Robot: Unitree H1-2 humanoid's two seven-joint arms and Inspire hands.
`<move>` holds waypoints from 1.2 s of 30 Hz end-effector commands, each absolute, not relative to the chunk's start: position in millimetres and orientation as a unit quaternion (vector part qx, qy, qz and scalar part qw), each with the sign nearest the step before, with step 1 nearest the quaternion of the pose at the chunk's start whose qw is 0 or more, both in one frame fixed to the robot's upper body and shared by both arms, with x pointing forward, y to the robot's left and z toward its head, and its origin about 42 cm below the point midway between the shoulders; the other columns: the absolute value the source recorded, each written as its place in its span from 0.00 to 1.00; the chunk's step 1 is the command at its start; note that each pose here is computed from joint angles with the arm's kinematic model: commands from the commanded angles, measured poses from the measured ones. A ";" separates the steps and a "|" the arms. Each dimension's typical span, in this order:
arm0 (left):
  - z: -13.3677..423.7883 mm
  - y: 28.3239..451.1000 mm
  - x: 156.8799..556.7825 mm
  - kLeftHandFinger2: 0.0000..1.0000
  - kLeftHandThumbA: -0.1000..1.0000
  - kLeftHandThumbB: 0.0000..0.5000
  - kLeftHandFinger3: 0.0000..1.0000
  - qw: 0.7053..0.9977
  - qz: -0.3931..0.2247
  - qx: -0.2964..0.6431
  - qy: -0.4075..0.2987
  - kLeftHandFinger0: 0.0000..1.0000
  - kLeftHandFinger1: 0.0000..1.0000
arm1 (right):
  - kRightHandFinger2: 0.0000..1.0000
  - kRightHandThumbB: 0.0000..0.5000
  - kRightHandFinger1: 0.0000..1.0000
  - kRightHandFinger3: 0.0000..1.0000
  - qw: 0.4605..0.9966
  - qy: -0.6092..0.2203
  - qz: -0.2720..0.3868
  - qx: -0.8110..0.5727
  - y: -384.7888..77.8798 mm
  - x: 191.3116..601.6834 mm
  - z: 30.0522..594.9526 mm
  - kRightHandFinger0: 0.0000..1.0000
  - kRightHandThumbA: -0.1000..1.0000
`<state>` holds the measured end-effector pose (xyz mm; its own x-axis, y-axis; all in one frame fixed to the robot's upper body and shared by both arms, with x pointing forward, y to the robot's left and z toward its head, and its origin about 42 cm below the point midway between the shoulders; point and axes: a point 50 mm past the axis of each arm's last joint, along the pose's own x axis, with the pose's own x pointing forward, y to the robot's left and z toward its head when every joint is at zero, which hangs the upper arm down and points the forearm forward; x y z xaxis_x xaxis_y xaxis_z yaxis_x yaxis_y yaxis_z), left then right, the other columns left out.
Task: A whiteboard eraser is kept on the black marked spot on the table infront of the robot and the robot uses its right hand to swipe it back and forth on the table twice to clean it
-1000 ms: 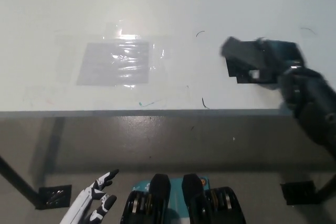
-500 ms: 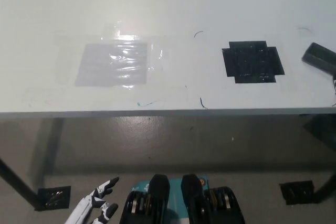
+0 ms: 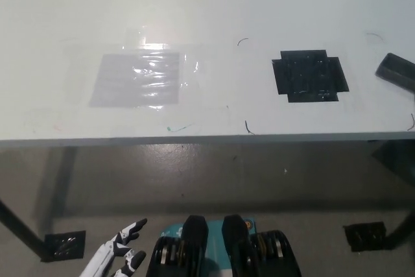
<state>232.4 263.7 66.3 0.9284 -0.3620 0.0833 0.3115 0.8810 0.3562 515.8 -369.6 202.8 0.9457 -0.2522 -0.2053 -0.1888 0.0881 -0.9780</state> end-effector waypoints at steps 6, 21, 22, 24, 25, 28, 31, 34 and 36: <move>77.7 265.8 237.2 1.00 0.85 0.84 1.00 0.963 -0.181 0.175 -0.097 1.00 1.00 | 0.04 0.29 0.00 0.28 0.758 0.112 0.058 -0.640 -249.6 537.6 216.6 0.00 0.29; 82.1 267.9 240.1 1.00 0.87 0.87 1.00 0.961 -0.181 0.183 -0.101 1.00 1.00 | 0.17 0.26 0.05 0.42 0.755 0.056 0.117 -0.643 -150.8 533.8 225.0 0.03 0.22; 82.2 268.4 239.2 1.00 0.87 0.87 1.00 0.961 -0.181 0.182 -0.101 1.00 1.00 | 0.10 0.26 0.01 0.31 0.755 0.055 0.117 -0.642 -157.1 532.8 222.1 0.00 0.22; 81.5 268.8 238.5 1.00 0.87 0.87 1.00 0.962 -0.180 0.179 -0.099 1.00 1.00 | 0.06 0.25 0.00 0.25 0.754 0.056 0.114 -0.644 -164.8 532.2 219.4 0.00 0.21; 81.6 268.5 238.3 1.00 0.87 0.87 1.00 0.962 -0.181 0.179 -0.098 1.00 1.00 | 0.05 0.25 0.00 0.26 0.754 0.059 0.111 -0.645 -169.5 532.1 218.4 0.00 0.21; 81.7 267.5 238.5 1.00 0.85 0.85 1.00 0.962 -0.181 0.179 -0.100 1.00 1.00 | 0.09 0.25 0.03 0.42 0.750 0.067 0.102 -0.650 -178.9 531.7 217.2 0.00 0.23; 81.2 267.4 238.9 1.00 0.86 0.86 1.00 0.961 -0.181 0.182 -0.099 1.00 1.00 | 0.14 0.23 0.07 0.70 0.732 0.084 0.084 -0.671 -191.8 531.7 214.5 0.00 0.23; 81.8 268.1 239.6 1.00 0.86 0.87 1.00 0.961 -0.179 0.186 -0.098 1.00 1.00 | 0.16 0.25 0.12 0.69 0.722 0.099 0.065 -0.682 -208.1 533.7 213.0 0.02 0.27; 81.8 268.0 239.5 1.00 0.86 0.86 1.00 0.961 -0.180 0.185 -0.100 1.00 1.00 | 0.18 0.27 0.14 0.69 0.715 0.108 0.050 -0.689 -222.0 534.8 212.4 0.05 0.28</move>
<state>237.9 262.3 71.1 0.9224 -0.3742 0.0955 0.3177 0.8759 0.3631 529.2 -182.9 206.9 0.9706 0.0514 -0.2349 -0.2396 0.1240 -0.9629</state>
